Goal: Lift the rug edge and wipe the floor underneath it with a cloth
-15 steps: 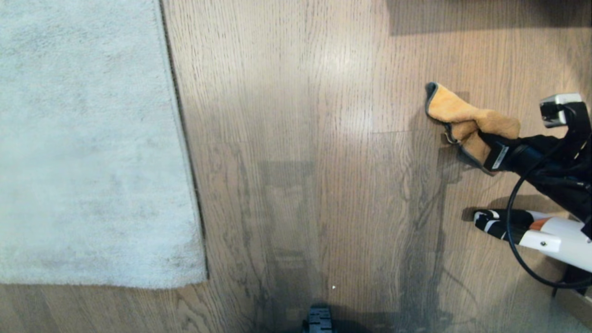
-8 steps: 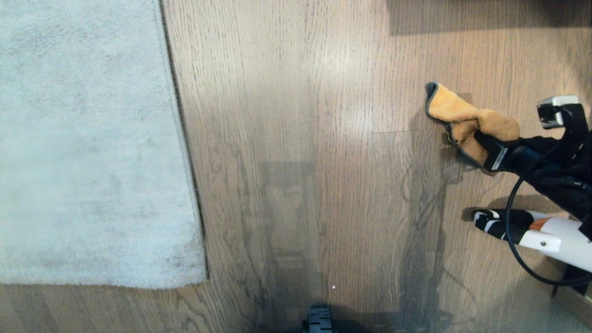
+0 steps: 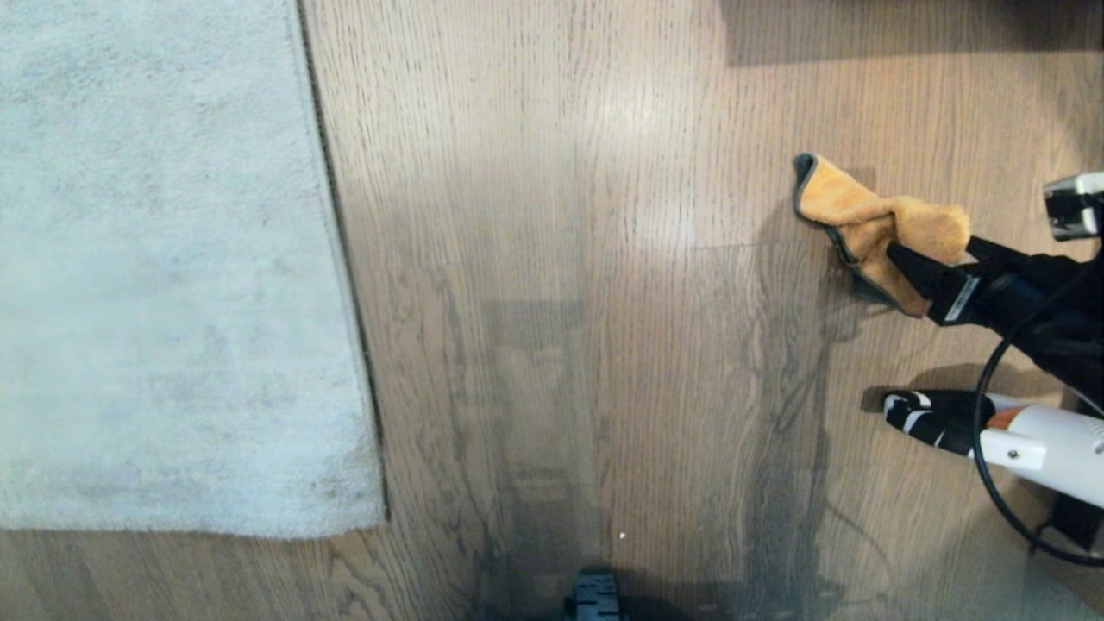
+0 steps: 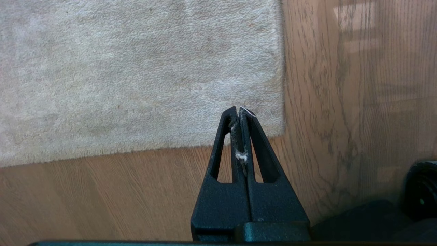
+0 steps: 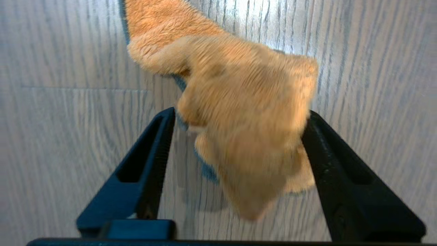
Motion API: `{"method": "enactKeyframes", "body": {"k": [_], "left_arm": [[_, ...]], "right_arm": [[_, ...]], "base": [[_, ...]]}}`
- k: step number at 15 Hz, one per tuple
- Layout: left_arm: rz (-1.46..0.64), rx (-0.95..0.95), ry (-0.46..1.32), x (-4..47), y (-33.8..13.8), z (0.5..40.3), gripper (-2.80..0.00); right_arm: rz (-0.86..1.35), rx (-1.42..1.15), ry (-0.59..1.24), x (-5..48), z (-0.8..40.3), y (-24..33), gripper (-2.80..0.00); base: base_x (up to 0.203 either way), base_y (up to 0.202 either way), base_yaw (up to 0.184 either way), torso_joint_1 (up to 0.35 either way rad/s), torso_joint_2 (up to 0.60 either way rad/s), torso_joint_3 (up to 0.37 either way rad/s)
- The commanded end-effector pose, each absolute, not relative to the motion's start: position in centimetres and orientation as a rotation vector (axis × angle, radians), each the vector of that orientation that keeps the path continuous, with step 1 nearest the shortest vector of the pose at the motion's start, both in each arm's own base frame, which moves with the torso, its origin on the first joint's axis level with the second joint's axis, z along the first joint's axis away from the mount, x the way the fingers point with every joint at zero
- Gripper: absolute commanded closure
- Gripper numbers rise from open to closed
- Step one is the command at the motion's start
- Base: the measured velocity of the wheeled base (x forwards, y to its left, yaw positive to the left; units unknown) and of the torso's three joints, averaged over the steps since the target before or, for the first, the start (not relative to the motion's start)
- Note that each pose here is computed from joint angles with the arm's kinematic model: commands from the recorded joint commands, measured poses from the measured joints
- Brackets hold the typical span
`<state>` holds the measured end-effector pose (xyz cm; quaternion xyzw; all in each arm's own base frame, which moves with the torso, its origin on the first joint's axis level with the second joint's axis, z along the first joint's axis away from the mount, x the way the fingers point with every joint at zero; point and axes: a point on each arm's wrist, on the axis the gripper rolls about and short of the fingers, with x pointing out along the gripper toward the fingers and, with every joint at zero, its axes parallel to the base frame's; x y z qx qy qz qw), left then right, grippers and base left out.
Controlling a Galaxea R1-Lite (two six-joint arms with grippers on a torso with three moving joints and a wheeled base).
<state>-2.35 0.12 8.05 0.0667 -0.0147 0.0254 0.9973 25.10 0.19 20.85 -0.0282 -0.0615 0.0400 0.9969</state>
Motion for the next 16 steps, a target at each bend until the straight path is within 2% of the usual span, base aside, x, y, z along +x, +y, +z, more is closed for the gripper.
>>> {"method": "enactKeyframes", "body": {"k": [1, 16], "left_arm": [[0.053, 0.134, -0.03, -2.4, 0.1, 8.1, 0.0], [0.053, 0.134, -0.03, -2.4, 0.1, 8.1, 0.0]], "right_arm": [[0.082, -0.058, -0.15, 22.8, 21.3, 0.2, -2.8], [0.088, -0.079, -0.142, 13.6, 19.8, 0.3, -2.8]], "base": [[0.0, 0.0, 0.0, 0.0, 0.0, 0.0], [0.0, 0.0, 0.0, 0.0, 0.0, 0.0]]}}
